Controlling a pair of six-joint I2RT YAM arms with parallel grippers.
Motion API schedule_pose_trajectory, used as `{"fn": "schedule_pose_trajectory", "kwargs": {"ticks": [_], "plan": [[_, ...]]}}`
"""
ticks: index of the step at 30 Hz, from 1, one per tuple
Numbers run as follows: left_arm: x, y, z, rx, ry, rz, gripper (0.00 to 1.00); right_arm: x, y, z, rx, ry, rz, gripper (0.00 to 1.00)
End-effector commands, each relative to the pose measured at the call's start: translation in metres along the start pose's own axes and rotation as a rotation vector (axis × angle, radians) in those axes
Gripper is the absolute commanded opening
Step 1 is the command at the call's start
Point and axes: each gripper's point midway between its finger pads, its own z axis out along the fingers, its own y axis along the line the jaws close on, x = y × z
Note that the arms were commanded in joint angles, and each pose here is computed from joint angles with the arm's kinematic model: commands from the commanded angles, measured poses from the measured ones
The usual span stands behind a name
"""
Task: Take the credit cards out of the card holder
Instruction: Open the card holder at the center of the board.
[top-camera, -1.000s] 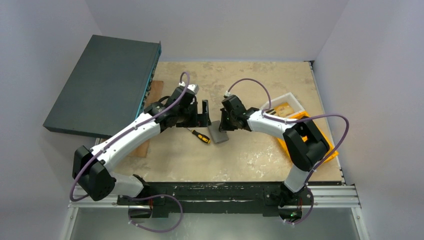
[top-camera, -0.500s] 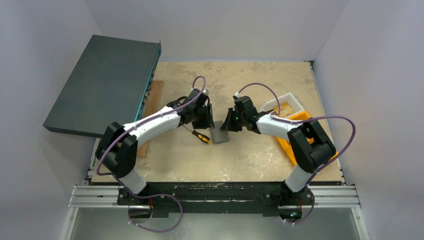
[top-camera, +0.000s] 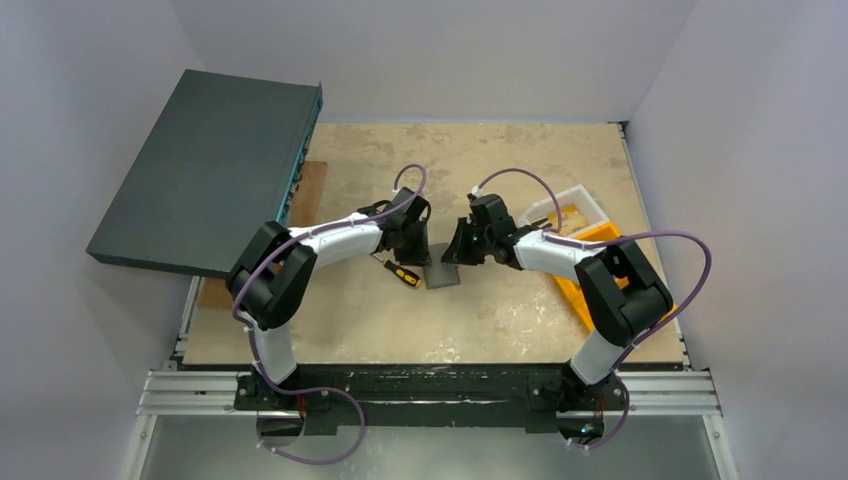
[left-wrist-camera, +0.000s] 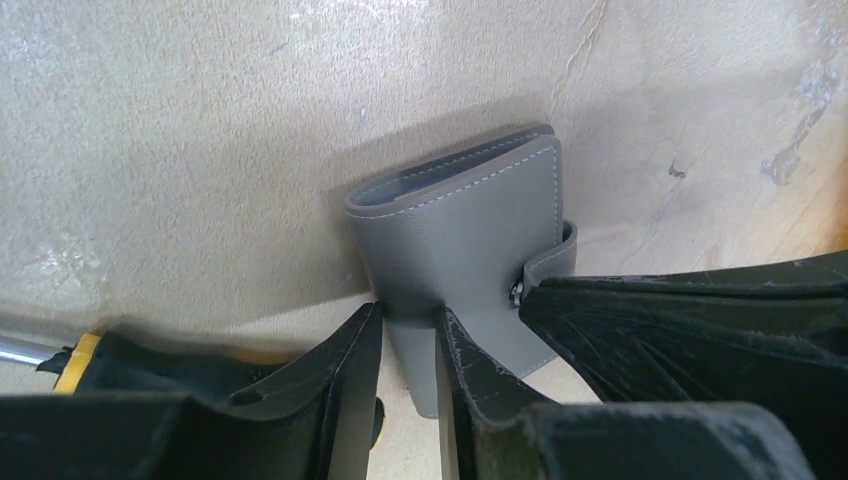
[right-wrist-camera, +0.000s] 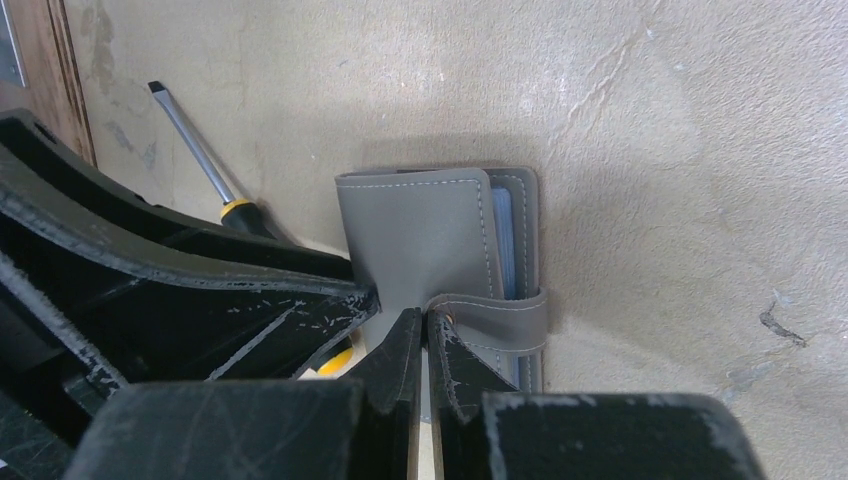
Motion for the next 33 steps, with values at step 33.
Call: {"fn": "schedule_pose_trajectory", "kwargs": {"ticks": [33], "plan": [[-0.044, -0.060, -0.009, 0.135, -0.039, -0.066, 0.22, -0.001, -0.008, -0.003, -0.017, 0.015, 0.012, 0.00]]}}
